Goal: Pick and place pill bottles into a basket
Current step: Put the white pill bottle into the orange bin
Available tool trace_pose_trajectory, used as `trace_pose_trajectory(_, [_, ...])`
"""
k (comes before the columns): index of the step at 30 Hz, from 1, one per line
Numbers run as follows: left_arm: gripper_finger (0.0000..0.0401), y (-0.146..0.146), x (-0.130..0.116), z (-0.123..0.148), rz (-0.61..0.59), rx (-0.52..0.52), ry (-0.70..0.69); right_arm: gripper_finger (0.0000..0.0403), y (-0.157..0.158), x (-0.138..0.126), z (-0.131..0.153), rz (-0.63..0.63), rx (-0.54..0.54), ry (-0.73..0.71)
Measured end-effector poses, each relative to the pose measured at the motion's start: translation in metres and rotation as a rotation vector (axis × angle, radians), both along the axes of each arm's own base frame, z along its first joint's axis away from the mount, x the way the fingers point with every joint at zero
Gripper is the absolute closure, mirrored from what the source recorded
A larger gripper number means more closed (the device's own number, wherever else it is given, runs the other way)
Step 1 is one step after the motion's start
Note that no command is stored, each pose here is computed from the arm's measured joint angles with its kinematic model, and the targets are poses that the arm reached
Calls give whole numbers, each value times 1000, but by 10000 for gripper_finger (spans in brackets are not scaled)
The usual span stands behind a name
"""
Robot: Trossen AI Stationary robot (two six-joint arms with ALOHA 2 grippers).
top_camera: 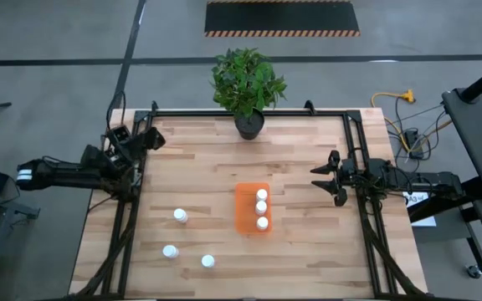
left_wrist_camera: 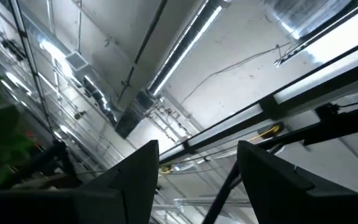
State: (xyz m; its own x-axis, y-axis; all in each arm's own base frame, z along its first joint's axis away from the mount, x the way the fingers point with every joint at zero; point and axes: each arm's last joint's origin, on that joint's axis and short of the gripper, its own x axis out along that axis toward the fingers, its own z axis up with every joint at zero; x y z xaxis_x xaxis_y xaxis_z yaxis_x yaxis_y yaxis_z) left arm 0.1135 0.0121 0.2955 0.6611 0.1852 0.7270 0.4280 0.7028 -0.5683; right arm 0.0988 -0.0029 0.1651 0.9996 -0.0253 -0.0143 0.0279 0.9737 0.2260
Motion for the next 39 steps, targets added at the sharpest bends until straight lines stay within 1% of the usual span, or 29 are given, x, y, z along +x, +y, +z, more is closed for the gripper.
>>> trace_pose_trajectory(3, [201, -1, 2, 9, -70, 2, -21, 211, 0, 0, 0, 0, 0, 0])
trace_pose_trajectory(7, [201, -4, 3, 20, -147, 81, -38, 211, 0, 0, 0, 0, 0, 0])
trace_pose_trajectory(10, [201, -6, 4, 25, -184, 123, -41, 211, 0, 0, 0, 0, 0, 0])
trace_pose_trajectory(17, [201, -8, 12, 28, -250, 178, -16, 211, 0, 0, 0, 0, 0, 0])
trace_pose_trajectory(20, [201, -10, 17, 28, -323, 190, 4, 211, 0, 0, 0, 0, 0, 0])
trace_pose_trajectory(22, [201, -13, 19, 30, -392, 219, 11, 211, 0, 0, 0, 0, 0, 0])
trace_pose_trajectory(24, [201, -17, 21, 35, -458, 257, 8, 211, 0, 0, 0, 0, 0, -1])
trace_pose_trajectory(26, [201, -21, 21, 44, -490, 278, -14, 211, 0, 0, 0, 0, 0, 0])
trace_pose_trajectory(34, [201, -28, 18, 85, -517, 388, -121, 211, 0, 0, 0, 0, 0, 0])
trace_pose_trajectory(37, [201, -29, 20, 96, -532, 391, -88, 211, 0, 0, 0, -1, 0, 0])
trace_pose_trajectory(39, [201, -29, 24, 102, -542, 380, -24, 211, 0, 0, 0, 0, 0, 0])
